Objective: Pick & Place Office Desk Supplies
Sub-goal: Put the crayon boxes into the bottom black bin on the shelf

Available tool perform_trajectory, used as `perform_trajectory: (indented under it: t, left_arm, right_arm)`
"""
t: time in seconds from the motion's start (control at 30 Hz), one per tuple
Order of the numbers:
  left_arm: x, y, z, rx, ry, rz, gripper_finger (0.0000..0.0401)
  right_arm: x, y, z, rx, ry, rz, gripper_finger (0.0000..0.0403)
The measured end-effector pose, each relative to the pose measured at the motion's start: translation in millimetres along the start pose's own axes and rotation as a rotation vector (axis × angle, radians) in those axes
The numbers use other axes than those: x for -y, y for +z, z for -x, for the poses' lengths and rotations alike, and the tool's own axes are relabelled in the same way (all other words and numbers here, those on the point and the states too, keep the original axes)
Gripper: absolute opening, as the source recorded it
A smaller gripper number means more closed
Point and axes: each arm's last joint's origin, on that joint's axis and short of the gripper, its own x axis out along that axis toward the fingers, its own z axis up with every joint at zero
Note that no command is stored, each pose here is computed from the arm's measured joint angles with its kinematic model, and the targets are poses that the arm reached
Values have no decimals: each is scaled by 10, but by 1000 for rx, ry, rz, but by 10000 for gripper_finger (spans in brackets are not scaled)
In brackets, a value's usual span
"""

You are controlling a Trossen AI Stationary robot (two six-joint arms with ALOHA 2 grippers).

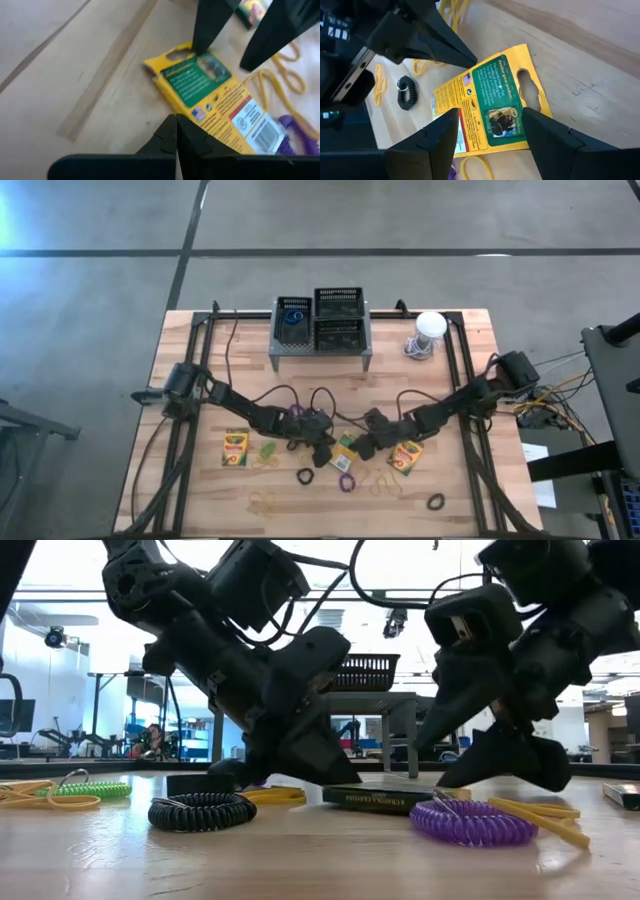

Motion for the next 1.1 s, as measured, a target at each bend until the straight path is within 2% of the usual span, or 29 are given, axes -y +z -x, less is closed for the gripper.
perform_trajectory:
  t: [0.2, 0.3, 0.43, 0.53, 0.87, 0.97, 1.1]
  left_arm:
    - [26, 89, 124, -6, 8, -45, 3]
    - [63, 117, 205, -23, 1, -120, 3]
    - [175, 92, 250, -109, -188, -214, 3]
    - [214, 17, 216, -146, -238, -231, 2]
    - [140, -70, 83, -118, -134, -206, 2]
    - [118, -54, 78, -95, -98, -203, 2]
    - [68, -19, 69, -75, -62, -194, 2]
  right_arm:
    - [-110, 92, 169, 24, 41, 60, 219]
    - [-49, 85, 202, 4, -31, 80, 219]
    - [60, 81, 179, -24, -110, 84, 219]
    - [100, 103, 124, -58, -108, 109, 219]
    - [103, 169, 70, -96, -55, 176, 209]
    - [106, 169, 67, -102, -56, 175, 182]
    - [112, 165, 69, -104, -59, 179, 124]
